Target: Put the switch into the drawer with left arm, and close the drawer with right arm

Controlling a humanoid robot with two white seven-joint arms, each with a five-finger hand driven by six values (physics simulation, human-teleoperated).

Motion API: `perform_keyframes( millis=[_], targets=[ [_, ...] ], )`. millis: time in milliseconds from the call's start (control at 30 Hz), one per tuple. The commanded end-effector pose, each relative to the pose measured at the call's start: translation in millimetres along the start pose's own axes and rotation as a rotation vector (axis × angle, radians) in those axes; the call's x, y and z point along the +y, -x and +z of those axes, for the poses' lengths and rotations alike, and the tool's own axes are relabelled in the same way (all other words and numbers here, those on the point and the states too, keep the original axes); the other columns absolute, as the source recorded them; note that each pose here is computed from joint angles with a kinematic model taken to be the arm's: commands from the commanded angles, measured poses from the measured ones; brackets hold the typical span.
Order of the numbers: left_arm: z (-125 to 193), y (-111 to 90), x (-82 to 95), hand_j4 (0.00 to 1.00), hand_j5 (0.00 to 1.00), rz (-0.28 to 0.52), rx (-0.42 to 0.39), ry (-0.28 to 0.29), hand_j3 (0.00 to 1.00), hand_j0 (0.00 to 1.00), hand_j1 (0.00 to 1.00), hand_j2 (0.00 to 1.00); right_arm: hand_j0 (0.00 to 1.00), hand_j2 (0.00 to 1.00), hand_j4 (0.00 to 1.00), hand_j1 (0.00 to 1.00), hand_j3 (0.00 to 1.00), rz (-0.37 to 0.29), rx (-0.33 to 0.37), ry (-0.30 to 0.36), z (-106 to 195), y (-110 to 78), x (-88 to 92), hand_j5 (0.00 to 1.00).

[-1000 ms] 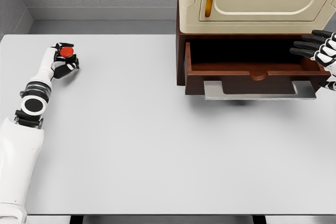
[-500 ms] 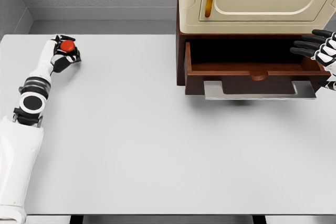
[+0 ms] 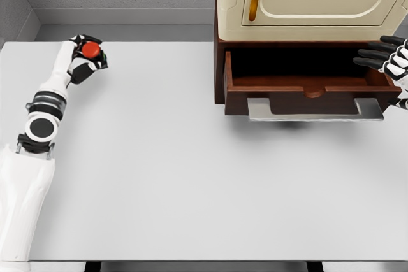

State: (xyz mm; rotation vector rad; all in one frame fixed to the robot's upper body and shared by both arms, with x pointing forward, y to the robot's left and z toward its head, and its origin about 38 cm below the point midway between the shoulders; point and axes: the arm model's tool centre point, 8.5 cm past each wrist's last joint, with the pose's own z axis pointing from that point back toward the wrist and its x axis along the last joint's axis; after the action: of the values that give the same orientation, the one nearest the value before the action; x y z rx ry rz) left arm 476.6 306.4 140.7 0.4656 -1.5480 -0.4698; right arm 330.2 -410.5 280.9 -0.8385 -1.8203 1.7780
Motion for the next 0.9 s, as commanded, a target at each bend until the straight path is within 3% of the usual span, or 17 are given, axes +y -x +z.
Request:
perform_keyframes(
  millis=[0, 100, 433, 500, 533, 667, 867],
  targets=[
    [0.2, -10.1, 0.0, 0.46, 0.46, -0.002, -0.029, 0.000, 0.46, 0.46, 0.46, 0.46, 1.00, 1.00, 1.00, 1.00, 1.00, -0.004, 0.001, 0.003, 0.2, 0.4, -0.9, 1.00],
    [2.6, -17.1, -12.1, 0.46, 0.46, -0.010, -0.051, 0.031, 0.46, 0.46, 0.46, 0.46, 1.00, 1.00, 1.00, 1.00, 1.00, -0.004, 0.001, 0.003, 0.2, 0.4, -0.9, 1.00],
    [21.8, -37.7, -16.3, 0.45, 0.45, -0.006, -0.128, 0.039, 0.45, 0.45, 0.45, 0.45, 1.00, 1.00, 1.00, 1.00, 1.00, -0.004, 0.003, 0.002, 0.7, 1.2, -0.6, 1.00],
    [23.0, -45.3, -24.2, 0.45, 0.45, -0.026, -0.152, 0.070, 0.45, 0.45, 0.45, 0.45, 1.00, 1.00, 1.00, 1.00, 1.00, -0.004, 0.005, 0.002, 0.9, 1.6, -0.4, 1.00],
    [25.0, -43.1, -16.2, 0.45, 0.45, -0.042, -0.154, 0.070, 0.45, 0.45, 0.45, 0.45, 1.00, 1.00, 1.00, 1.00, 1.00, -0.004, 0.005, 0.002, 0.9, 1.6, -0.4, 1.00],
    [29.0, -47.4, -16.2, 0.45, 0.45, -0.034, -0.179, 0.107, 0.45, 0.45, 0.45, 0.45, 1.00, 1.00, 1.00, 1.00, 1.00, -0.003, 0.005, -0.001, 0.9, 1.5, -0.2, 1.00],
    [39.5, -65.4, -22.7, 0.45, 0.45, -0.020, -0.296, 0.164, 0.45, 0.45, 0.45, 0.45, 1.00, 1.00, 1.00, 1.00, 1.00, -0.004, 0.011, 0.000, 2.0, 3.2, 0.2, 1.00]
  ],
)
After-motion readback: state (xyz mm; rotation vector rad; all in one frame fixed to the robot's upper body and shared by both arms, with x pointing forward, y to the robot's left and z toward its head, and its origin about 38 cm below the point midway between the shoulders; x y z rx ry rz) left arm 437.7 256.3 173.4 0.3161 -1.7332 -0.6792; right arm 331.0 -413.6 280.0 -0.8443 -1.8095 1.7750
